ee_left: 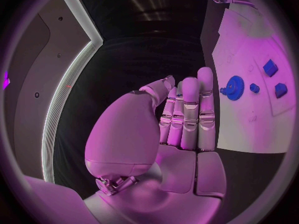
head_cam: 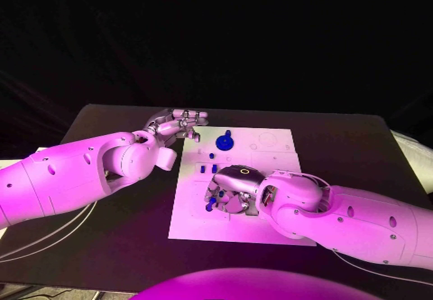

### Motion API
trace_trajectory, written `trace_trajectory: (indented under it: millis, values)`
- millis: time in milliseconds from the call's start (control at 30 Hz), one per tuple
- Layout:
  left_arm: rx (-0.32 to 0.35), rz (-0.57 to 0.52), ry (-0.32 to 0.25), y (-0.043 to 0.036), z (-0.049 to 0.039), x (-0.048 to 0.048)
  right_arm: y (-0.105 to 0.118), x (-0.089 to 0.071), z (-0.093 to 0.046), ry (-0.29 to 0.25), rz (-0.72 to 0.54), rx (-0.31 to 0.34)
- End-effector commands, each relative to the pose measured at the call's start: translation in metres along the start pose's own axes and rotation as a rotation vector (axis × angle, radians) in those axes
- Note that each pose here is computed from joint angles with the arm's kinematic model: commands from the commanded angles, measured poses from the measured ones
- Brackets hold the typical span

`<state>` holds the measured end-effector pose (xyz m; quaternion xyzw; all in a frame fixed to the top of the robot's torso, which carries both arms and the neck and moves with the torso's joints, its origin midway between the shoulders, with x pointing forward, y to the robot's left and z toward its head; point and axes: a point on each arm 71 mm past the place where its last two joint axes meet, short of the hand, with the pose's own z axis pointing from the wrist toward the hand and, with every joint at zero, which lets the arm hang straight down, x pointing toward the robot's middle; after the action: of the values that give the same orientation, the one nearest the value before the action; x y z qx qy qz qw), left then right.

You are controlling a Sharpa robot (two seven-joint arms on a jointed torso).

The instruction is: Assemble the parts on the task board

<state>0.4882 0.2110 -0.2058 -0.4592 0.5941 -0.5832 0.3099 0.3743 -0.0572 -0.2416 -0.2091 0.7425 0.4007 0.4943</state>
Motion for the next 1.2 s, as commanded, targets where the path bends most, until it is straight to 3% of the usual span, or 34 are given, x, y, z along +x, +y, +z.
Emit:
trace_trajectory:
  millis: [33, 400, 700, 933, 1200]
  values:
    - [0.006, -0.010, 0.019, -0.0006, 0.0003, 0.0023, 0.001, 0.003, 0.000, 0.026, -0.033, -0.006]
    - [0.005, -0.010, 0.020, -0.0006, 0.0003, 0.0024, 0.003, 0.013, 0.007, 0.078, -0.092, 0.015]
    - [0.005, -0.009, 0.017, -0.0006, 0.0000, 0.0017, 0.000, 0.015, 0.006, 0.072, -0.089, 0.026]
    - [0.004, -0.009, 0.017, -0.0006, 0.0000, 0.0015, -0.001, 0.012, 0.005, 0.031, -0.072, 0.024]
    - [0.004, -0.009, 0.015, -0.0005, 0.0002, 0.0011, -0.002, 0.003, -0.004, -0.081, -0.017, 0.009]
